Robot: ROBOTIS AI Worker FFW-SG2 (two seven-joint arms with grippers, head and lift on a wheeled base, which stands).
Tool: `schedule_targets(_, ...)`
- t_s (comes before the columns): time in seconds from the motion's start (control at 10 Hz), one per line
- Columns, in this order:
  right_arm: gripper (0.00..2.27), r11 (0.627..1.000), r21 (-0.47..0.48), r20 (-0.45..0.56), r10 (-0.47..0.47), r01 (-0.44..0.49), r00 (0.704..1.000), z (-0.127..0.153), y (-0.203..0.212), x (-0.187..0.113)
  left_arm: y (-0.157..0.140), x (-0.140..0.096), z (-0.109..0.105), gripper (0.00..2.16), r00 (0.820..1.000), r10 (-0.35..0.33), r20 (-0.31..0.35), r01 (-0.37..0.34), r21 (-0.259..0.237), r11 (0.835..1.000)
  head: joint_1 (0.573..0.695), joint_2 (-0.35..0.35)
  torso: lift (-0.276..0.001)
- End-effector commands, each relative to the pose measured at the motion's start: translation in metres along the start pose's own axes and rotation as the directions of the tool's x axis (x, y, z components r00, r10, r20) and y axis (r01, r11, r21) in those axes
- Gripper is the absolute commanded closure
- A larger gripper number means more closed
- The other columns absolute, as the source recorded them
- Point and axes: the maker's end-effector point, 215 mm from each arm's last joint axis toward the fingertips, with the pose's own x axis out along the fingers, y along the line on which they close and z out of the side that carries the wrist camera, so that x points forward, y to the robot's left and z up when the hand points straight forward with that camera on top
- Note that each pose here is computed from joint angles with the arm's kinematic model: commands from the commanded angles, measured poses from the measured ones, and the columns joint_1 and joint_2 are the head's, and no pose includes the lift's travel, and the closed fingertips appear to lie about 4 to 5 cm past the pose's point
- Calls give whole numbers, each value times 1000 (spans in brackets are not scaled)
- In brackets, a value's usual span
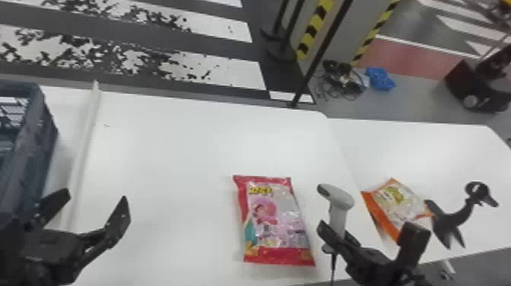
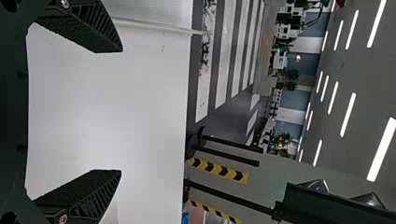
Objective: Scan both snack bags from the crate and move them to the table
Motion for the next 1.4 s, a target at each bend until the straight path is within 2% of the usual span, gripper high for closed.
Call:
schedule_targets(0.0,2253,999,4,-2,-34,34,999,7,-33,9,-4,0,-1,66,1000,4,-2,-4,11,1000,695,-350,-87)
schedule_targets(0.2,2250,997,8,-27,-78,78,997,2,-85,7,-18,3,0,66,1000,-17,-6,17,25,1000,695,-350,-87)
schedule_targets(0.4,2206,996,-13,-88,-85,84,993,-9,-118,10,-26,4,-2,66,999,-28,-15,28,28,999,695,-350,-87)
schedule_targets(0.8,2192,997,-67,-134,-35,26,990,-19,-114,13,-38,5,-4,66,999,-36,-18,37,45,998,695,-350,-87)
schedule_targets(0.9,1501,998,-68,-140,-6,-4,990,-20,-108,13,-39,4,-4,66,999,-37,-18,38,45,998,695,-350,-87)
schedule_targets(1.0,49,997,-67,-133,20,-29,991,-17,-103,13,-40,3,-3,66,999,-37,-17,38,44,998,695,-350,-87)
schedule_targets(1.1,-2,996,-73,-115,33,-42,993,-10,-96,10,-38,3,0,66,999,-29,-12,30,48,998,695,-350,-87)
schedule_targets(1.3,53,993,-106,-48,52,-57,997,17,-77,-4,-40,3,4,66,999,-32,-5,32,48,998,695,-350,-87)
